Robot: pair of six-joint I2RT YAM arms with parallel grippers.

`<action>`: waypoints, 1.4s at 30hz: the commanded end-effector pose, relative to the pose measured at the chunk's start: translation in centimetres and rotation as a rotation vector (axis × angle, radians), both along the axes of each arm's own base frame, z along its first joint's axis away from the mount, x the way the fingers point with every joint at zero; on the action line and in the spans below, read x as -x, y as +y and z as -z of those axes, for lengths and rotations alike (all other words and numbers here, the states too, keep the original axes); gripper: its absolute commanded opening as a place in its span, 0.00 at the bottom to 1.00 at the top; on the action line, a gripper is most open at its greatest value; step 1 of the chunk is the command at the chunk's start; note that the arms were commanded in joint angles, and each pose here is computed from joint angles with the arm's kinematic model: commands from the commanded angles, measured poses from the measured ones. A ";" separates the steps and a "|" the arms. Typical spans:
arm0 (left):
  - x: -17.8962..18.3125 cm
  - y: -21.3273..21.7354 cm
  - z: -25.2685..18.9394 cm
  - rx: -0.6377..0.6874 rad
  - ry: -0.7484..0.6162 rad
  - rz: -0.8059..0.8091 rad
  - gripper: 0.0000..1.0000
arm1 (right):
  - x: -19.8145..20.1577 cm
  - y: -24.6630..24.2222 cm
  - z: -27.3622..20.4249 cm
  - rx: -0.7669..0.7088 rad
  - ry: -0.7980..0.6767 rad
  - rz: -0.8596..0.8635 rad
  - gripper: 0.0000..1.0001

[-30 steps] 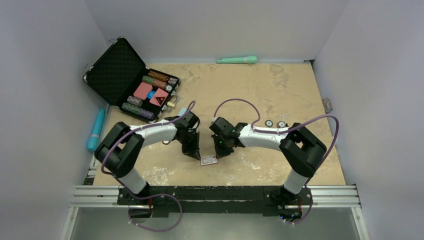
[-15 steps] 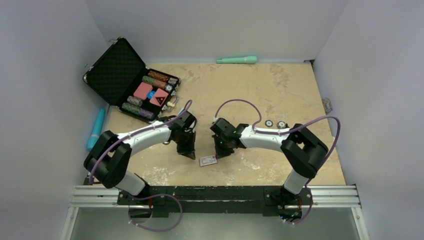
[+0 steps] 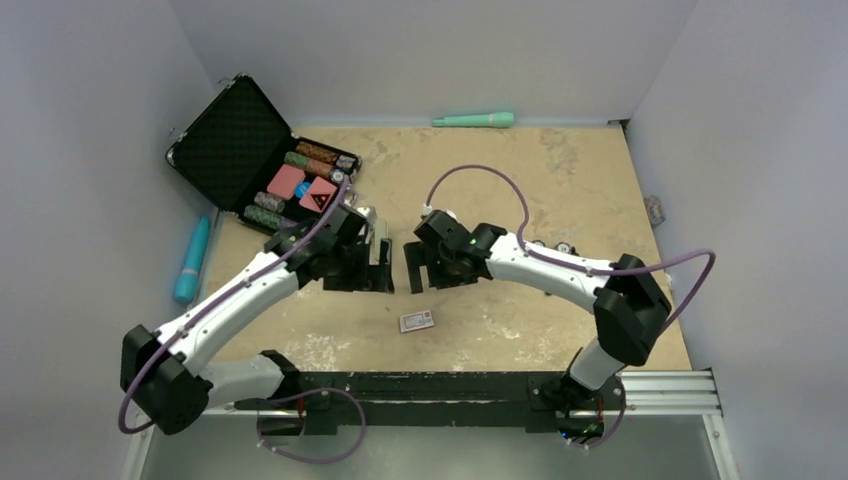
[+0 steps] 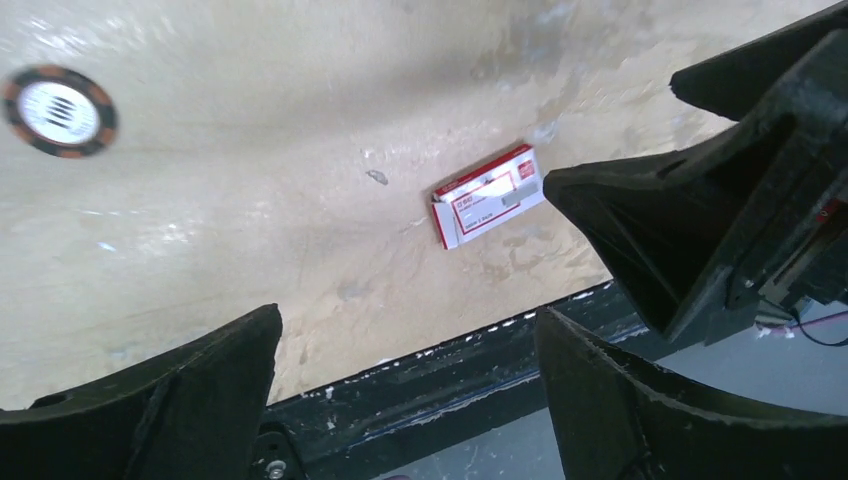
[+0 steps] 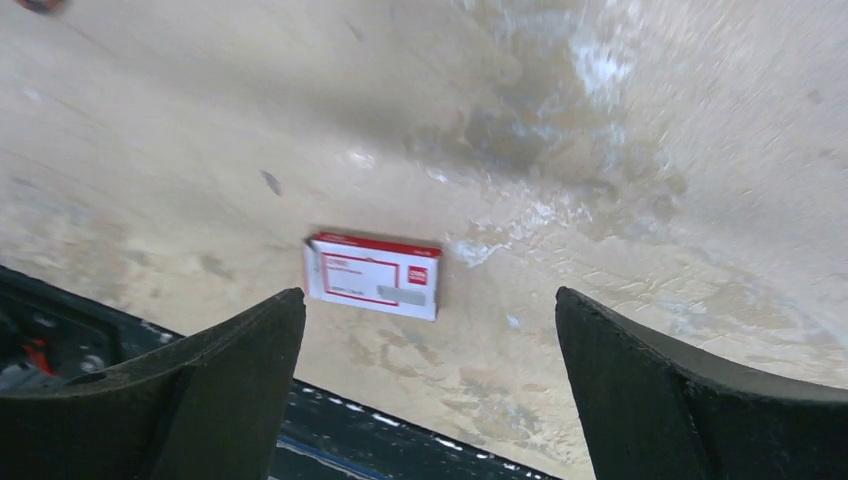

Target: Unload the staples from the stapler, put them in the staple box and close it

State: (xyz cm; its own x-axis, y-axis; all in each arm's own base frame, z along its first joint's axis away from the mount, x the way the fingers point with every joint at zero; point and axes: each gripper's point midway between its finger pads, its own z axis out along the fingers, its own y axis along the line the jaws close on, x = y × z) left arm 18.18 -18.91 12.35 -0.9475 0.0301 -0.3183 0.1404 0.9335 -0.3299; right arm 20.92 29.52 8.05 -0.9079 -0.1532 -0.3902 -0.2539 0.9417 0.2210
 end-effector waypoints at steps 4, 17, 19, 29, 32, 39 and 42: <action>-0.9 3.9 -7.3 -0.062 -0.245 -0.001 1.00 | -3.4 -0.4 -10.5 -0.046 -0.232 0.051 0.99; 2.0 10.2 -11.0 -0.059 -0.608 -0.043 1.00 | -5.2 -4.4 -29.9 -0.369 -0.658 0.254 0.99; 2.5 10.9 -11.2 -0.047 -0.645 -0.064 1.00 | -4.6 -4.9 -32.5 -0.440 -0.703 0.252 0.99; 3.3 13.2 -10.8 0.006 -0.802 -0.170 1.00 | -1.7 -8.2 -38.6 -0.775 -0.874 0.301 0.99; 3.4 13.8 -10.4 0.011 -0.824 -0.199 1.00 | -0.7 -9.3 -36.6 -0.817 -0.845 0.327 0.99; 3.5 13.8 -10.4 0.023 -0.841 -0.196 1.00 | 1.7 -11.5 -27.8 -0.855 -0.666 0.433 0.99; 3.5 13.7 -10.5 0.023 -0.848 -0.182 1.00 | 2.9 -12.0 -24.0 -0.901 -0.596 0.464 0.99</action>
State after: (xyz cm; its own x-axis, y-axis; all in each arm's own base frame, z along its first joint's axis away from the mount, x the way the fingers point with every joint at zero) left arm 13.99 -5.16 21.82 -0.4250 -0.1113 -0.8983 0.1891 0.9596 -0.2084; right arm 19.13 17.89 35.46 -0.3838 0.6137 -0.6900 -0.2854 0.6317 0.7207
